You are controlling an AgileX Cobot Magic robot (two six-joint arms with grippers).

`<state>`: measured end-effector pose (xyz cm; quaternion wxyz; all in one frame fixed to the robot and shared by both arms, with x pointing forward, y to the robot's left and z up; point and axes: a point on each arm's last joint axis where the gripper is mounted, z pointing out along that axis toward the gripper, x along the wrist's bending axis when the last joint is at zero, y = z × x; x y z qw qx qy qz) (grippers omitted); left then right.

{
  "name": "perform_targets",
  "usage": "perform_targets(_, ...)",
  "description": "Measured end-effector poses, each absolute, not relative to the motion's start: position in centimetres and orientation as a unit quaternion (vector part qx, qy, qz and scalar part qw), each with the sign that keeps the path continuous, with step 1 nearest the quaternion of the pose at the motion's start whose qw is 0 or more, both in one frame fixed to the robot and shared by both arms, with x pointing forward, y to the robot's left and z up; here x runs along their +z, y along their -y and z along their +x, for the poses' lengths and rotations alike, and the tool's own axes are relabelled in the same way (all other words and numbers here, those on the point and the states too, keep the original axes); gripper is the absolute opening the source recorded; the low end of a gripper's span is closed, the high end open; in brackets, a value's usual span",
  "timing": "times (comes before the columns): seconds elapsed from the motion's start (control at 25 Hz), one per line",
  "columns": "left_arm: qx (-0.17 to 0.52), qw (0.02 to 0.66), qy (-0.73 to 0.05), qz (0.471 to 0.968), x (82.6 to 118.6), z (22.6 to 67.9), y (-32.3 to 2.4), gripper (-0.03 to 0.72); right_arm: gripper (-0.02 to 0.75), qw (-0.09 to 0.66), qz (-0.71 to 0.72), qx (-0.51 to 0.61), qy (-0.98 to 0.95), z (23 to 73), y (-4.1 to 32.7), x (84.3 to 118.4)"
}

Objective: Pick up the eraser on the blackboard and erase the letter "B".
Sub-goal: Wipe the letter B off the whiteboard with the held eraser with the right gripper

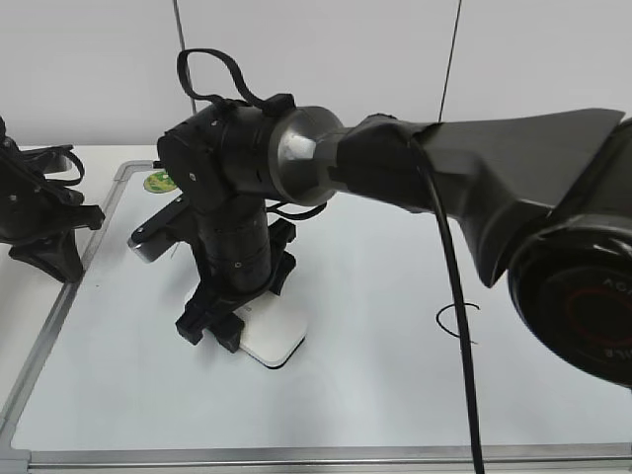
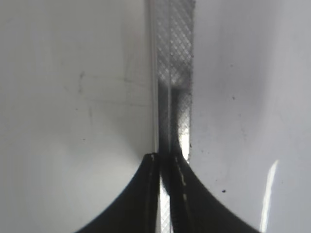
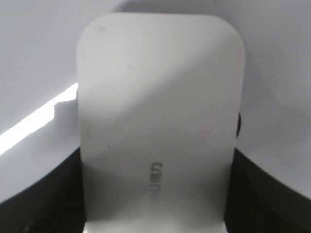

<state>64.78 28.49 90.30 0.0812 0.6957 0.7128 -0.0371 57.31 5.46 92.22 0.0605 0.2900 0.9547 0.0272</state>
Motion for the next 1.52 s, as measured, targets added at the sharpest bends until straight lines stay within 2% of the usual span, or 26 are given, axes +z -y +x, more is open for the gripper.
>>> perform_targets(1.0,-0.037,0.081,-0.713,0.696,90.3,64.8,-28.5,0.011,0.543,0.07,0.288,0.022,-0.955,57.5,-5.3,92.1)
perform_targets(1.52,-0.037,0.081,-0.713,0.696,90.3,64.8,-28.5,0.011,0.543,0.066,0.361,0.014,-0.93,61.8,-0.5,92.2)
